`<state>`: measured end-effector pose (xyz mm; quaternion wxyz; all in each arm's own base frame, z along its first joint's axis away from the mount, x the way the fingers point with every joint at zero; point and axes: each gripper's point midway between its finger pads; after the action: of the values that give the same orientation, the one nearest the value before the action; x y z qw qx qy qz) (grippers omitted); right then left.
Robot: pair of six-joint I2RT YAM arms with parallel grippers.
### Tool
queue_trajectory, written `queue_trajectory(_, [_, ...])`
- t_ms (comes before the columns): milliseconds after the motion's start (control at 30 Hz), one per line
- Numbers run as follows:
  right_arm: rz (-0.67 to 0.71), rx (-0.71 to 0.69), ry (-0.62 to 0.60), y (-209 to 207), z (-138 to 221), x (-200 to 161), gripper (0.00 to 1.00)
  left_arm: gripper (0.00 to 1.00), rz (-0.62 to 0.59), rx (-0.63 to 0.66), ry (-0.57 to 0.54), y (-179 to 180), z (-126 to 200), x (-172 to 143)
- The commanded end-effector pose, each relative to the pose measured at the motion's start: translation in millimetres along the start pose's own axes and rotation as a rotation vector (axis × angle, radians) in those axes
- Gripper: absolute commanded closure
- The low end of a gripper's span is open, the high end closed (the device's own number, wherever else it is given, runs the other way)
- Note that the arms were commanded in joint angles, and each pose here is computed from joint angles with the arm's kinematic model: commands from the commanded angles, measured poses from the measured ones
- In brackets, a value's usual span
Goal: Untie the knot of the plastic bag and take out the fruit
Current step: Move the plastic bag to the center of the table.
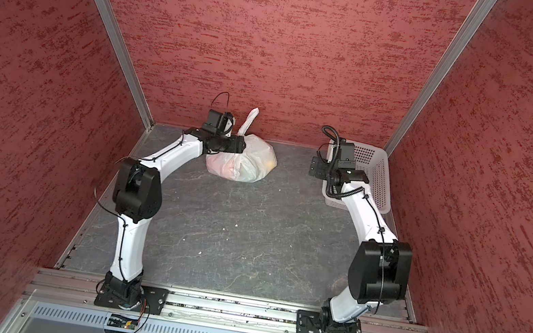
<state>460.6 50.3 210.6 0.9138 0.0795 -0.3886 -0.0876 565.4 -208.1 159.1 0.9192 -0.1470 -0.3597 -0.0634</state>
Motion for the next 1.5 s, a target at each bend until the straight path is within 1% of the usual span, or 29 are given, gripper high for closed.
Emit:
queue_trajectory(0, [-0.027,-0.001,0.037,-0.3,7.2,-12.5,0.02,0.13,-0.005,0.049,0.084,1.7,-14.2,-11.8])
queue_trajectory(67, [-0.032,-0.003,0.039,-1.0,8.3,-13.3,0.02,0.17,0.004,0.065,0.104,4.9,-24.0,-12.8])
queue_trajectory(100, [-0.034,-0.003,0.038,-0.8,8.7,-13.5,0.02,0.22,0.008,0.066,0.114,4.9,-27.8,-14.2])
queue_trajectory(233, [-0.041,0.003,0.036,0.3,8.3,-13.1,0.01,0.47,0.017,0.047,0.136,2.4,-34.7,-20.6])
queue_trajectory(300, [-0.046,0.008,0.034,1.6,6.7,-12.0,0.02,0.64,0.02,0.03,0.149,-1.0,-34.7,-24.4])
queue_trajectory(400, [-0.052,0.023,0.036,5.3,3.4,-11.5,0.02,0.84,0.002,0.004,0.162,-13.1,-30.1,-31.4])
queue_trajectory(533, [-0.059,0.045,0.039,11.4,-1.3,-11.4,0.02,1.0,-0.023,-0.035,0.177,-32.6,-18.3,-44.2])
queue_trajectory(633, [-0.059,0.058,0.042,17.0,-2.3,-12.4,0.02,1.0,-0.049,-0.06,0.188,-46.7,-4.6,-57.2])
queue_trajectory(733, [-0.055,0.071,0.042,23.2,-0.9,-15.5,0.02,1.0,-0.069,-0.104,0.19,-62.8,15.3,-70.0])
queue_trajectory(833, [-0.057,0.089,0.045,29.8,1.9,-19.8,0.02,1.0,-0.1,-0.161,0.206,-85.2,36.9,-89.4])
queue_trajectory(967, [-0.053,0.128,0.06,42.3,7.2,-30.5,0.02,1.0,-0.16,-0.226,0.254,-116.8,64.7,-125.0])
queue_trajectory(1067, [-0.025,0.172,0.065,55.5,14.6,-38.9,0.01,1.0,-0.187,-0.26,0.298,-134.6,83.3,-156.3])
queue_trajectory(1200, [0.036,0.225,0.092,75.0,23.0,-57.0,0.01,1.0,-0.183,-0.28,0.327,-147.7,95.8,-187.5])
queue_trajectory(1233, [0.049,0.245,0.1,80.4,25.8,-61.9,0.01,0.89,-0.174,-0.281,0.329,-149.0,96.5,-191.7])
queue_trajectory(1267, [0.06,0.266,0.109,85.5,28.8,-66.1,0.01,0.75,-0.164,-0.284,0.326,-149.9,98.4,-192.6])
queue_trajectory(1333, [0.096,0.328,0.129,98.8,38.3,-75.0,0.01,0.51,-0.148,-0.29,0.296,-151.7,106.0,-186.3])
queue_trajectory(1367, [0.119,0.353,0.136,105.2,43.3,-79.8,0.01,0.45,-0.14,-0.29,0.268,-151.7,113.0,-180.1])
queue_trajectory(1400, [0.139,0.367,0.153,109.7,44.7,-86.7,0.01,0.42,-0.138,-0.29,0.244,-151.3,119.4,-175.4])
queue_trajectory(1433, [0.161,0.391,0.137,116.1,58.2,-85.9,0.01,0.38,-0.135,-0.284,0.217,-149.0,127.2,-169.8])
queue_trajectory(1467, [0.18,0.402,0.147,120.6,63.6,-92.0,0.01,0.34,-0.134,-0.278,0.194,-145.9,134.6,-164.9])
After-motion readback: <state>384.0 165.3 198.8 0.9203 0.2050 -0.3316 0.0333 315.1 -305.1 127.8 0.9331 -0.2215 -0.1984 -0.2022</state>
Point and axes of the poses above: each gripper's point midway between its finger pads, its own z axis back along the fingers, its own y axis along the line the jaws close on, x = y × z, and after that the axes turned 4 degrees about -z, right-handed
